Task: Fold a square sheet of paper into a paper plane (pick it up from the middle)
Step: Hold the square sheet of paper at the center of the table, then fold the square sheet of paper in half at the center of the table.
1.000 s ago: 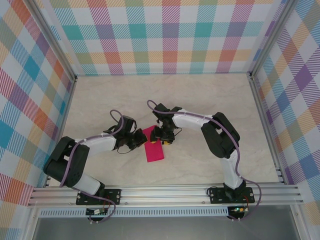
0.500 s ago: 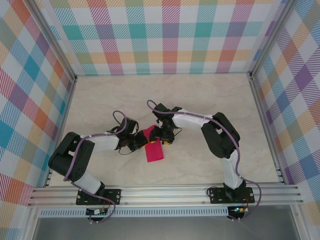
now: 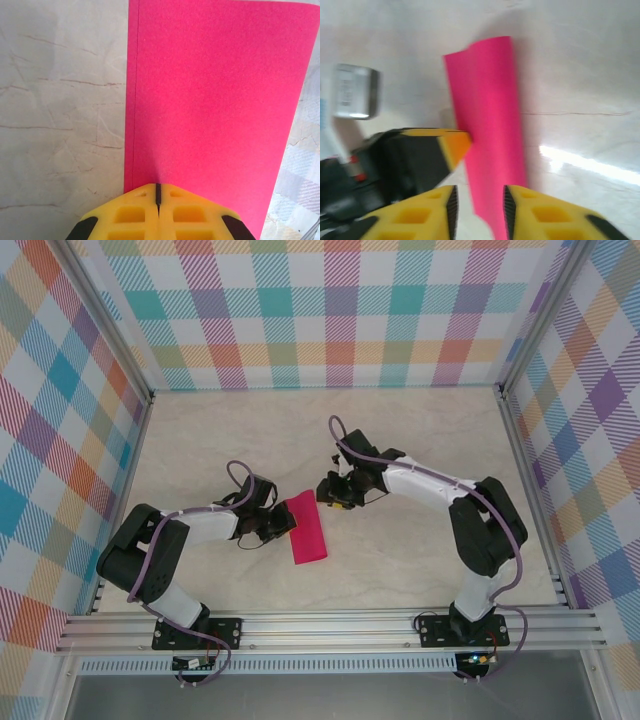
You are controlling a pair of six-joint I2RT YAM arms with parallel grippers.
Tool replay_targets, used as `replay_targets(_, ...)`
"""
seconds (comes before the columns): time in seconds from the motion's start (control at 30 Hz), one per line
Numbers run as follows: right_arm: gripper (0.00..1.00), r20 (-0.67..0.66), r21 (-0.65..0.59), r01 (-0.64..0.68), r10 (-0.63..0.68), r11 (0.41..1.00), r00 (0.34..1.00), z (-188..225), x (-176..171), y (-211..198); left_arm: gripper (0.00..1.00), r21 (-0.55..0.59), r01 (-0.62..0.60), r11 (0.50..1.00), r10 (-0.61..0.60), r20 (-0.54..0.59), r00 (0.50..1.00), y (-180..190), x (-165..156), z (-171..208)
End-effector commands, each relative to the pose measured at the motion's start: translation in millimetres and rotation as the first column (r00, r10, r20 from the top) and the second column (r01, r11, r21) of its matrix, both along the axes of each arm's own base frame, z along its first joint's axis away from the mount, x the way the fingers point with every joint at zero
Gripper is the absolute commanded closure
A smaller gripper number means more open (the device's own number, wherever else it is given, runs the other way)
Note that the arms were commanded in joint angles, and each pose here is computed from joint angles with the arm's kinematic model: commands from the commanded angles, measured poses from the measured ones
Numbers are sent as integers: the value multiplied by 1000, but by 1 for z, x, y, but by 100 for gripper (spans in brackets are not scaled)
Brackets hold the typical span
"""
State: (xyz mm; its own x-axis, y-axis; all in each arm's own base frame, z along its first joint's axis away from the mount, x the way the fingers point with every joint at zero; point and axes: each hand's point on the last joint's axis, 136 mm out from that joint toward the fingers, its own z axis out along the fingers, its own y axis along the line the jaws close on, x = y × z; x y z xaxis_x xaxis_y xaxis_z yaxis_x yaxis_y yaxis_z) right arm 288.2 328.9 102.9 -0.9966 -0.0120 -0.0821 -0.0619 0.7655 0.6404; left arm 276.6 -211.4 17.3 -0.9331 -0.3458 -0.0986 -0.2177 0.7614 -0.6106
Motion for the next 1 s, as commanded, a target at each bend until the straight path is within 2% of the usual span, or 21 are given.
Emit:
replay_targets(0.0, 82, -39, 170, -90, 98, 981, 994, 6, -14, 29, 100, 110, 9, 994, -1, -76, 997, 15, -16, -28)
replay_targets(0.1, 97, -74, 181, -97, 111, 979, 991, -6, -14, 34, 100, 110, 12, 994, -3, -83, 997, 15, -17, -30)
replay_targets(0.17, 98, -98, 174, -96, 114, 980, 989, -14, -14, 35, 100, 112, 12, 994, -3, -84, 996, 16, -18, -31)
replay_targets(0.97, 95, -230, 43, -62, 70, 997, 971, -104, -31, 1, 100, 128, 20, 992, -6, -112, 994, 19, -24, -41)
